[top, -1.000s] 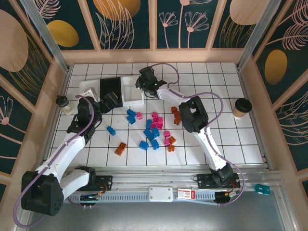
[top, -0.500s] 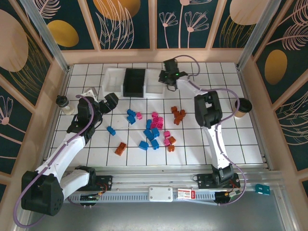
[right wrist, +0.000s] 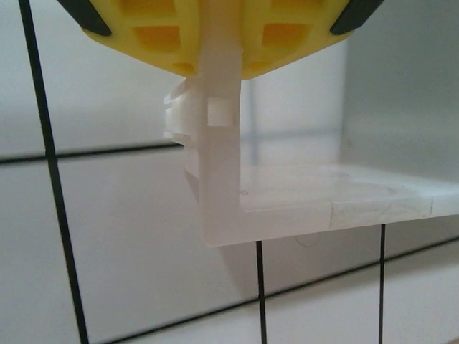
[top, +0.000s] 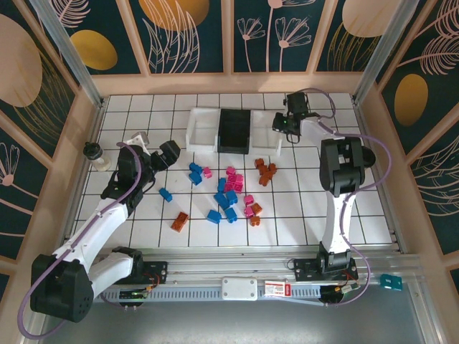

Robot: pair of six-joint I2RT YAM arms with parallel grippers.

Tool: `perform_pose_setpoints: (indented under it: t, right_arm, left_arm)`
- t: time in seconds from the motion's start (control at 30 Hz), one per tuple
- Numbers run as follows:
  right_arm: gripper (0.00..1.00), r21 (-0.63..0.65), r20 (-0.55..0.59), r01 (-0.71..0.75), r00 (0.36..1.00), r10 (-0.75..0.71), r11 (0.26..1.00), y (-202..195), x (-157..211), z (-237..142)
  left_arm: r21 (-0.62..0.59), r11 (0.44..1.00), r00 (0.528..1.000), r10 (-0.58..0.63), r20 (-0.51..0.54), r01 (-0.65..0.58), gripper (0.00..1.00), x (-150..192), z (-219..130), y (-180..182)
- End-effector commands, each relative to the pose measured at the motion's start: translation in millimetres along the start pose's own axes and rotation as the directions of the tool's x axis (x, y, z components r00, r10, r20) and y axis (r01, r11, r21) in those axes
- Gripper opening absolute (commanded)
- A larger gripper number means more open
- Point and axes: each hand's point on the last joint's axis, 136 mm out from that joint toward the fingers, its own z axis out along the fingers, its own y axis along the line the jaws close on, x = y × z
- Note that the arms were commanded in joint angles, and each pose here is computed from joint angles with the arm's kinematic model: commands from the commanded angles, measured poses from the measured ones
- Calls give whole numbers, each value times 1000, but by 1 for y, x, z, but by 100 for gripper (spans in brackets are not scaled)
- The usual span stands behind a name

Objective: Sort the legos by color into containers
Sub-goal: Move the container to the top-center of the table.

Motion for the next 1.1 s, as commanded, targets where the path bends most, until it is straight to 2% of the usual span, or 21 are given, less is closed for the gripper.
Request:
perform_pose_setpoints:
  t: [0.0,0.3,0.47,0.73,1.03,1.07]
  right_arm:
    - [0,-58,-81,27,996,-32,998,7,40,-12]
    - [0,-48,-73,-3,997,-1,999,-2,79,-41]
    - [0,-52,-44,-9,999,7,999,3,61,-39]
    - [0,-49,-56,38,998,-41,998,15,8,-18]
    - [0,-20,-83,41,996,-42,999,2,9,3]
    - [13,-20,-78,49,996,-51,999,2,9,2]
  left_arm:
    - [25,1000,1000,-10,-13,10,93,5,-4,-4]
    - [22,1000,1000,-1,-10,1,93,6,-6,-2]
    - [29,1000,1000,-2,-11,2,93,5,-6,-5]
    - [19,1000,1000,-3,-6,3,94,4,-6,-4]
    - [5,1000,1000,2,-11,-2,94,4,-2,-2]
    - [6,1000,1000,2,-14,-2,94,5,-2,-2]
